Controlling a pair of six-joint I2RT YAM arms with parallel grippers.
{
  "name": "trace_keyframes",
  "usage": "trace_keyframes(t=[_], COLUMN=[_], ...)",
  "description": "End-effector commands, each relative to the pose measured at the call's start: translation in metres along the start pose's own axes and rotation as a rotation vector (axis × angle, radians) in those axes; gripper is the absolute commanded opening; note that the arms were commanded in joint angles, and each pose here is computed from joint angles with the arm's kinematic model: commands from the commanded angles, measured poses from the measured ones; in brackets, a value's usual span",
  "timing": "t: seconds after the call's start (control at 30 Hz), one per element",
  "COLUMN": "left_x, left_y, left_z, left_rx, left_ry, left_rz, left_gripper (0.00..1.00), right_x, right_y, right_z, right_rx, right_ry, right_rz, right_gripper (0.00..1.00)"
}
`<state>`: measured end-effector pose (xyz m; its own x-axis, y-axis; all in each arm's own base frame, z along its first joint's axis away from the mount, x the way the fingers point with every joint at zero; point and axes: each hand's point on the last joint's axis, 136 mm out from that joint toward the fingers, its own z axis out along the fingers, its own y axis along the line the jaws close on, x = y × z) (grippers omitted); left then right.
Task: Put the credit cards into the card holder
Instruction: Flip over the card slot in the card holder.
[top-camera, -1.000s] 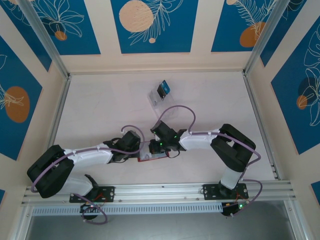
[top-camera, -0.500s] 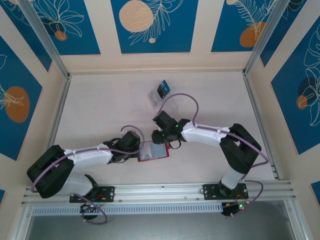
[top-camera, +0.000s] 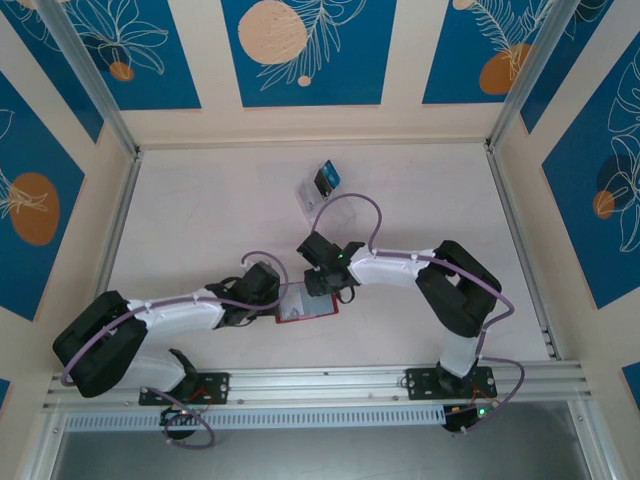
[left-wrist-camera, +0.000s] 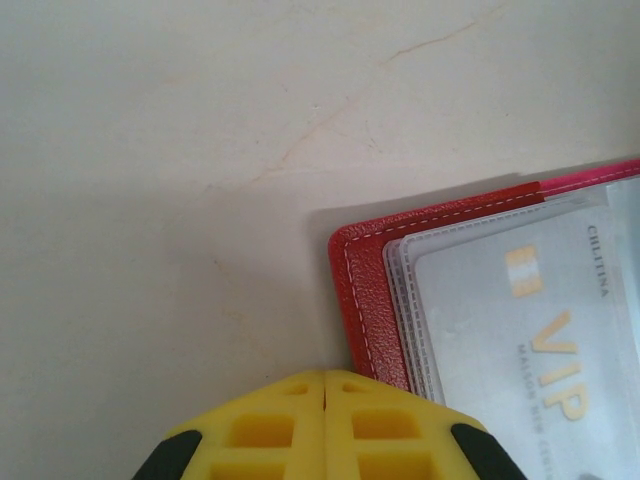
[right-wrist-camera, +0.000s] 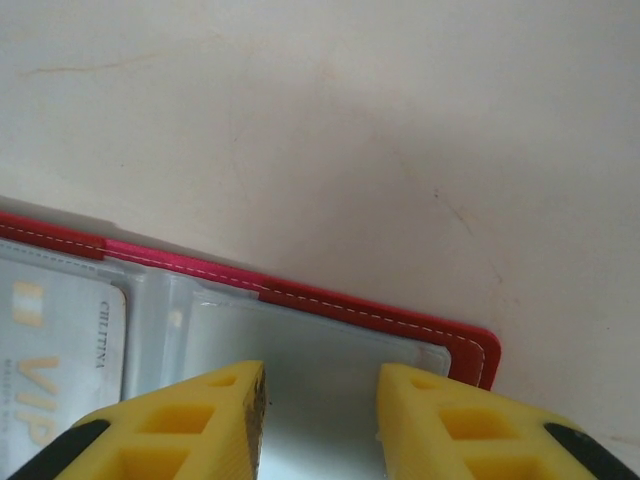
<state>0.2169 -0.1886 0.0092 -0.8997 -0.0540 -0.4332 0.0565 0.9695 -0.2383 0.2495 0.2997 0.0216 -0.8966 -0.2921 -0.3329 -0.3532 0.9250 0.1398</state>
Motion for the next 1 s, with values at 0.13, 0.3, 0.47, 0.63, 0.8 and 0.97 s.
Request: trace_keyframes(t=[0.13, 0.3, 0.47, 0.63, 0.8, 0.97], left_x=[0.037, 0.037, 0.037, 0.036, 0.036, 0.035], left_y=[0.015, 0.016, 0.017, 0.016, 0.014, 0.011], left_z=[0.02, 0.019, 0.017, 0.017, 0.017, 0.018], left_rx=[-0.018, -0.019, -0.021, -0.017, -0.008, 0.008], left_ry=[0.111, 0.107, 0.105, 0.102, 0.101, 0.1], left_rz=[-0.006, -0.006, -0.007, -0.006, -0.006, -0.003], left_gripper=[0.05, 0.05, 0.05, 0.05, 0.05, 0.05], right_x=[0.046, 0.053, 0.042, 0.024, 0.014, 0.002], right_y=[-0.014, -0.012, -0.007, 0.0, 0.004, 0.012], right_z=[0.026, 0.029, 0.017, -0.003, -0.017, -0.027], right_rx=[0.127, 0.146, 0.132, 0.116, 0.115, 0.093], right_ry=[0.129, 0.134, 0.097, 0.044, 0.019, -0.003], right_rz=[-0.005, -0.008, -0.009, -0.016, -0.024, -0.032], right_gripper=[0.26, 0.16, 0.0, 0.0, 0.0, 0.0])
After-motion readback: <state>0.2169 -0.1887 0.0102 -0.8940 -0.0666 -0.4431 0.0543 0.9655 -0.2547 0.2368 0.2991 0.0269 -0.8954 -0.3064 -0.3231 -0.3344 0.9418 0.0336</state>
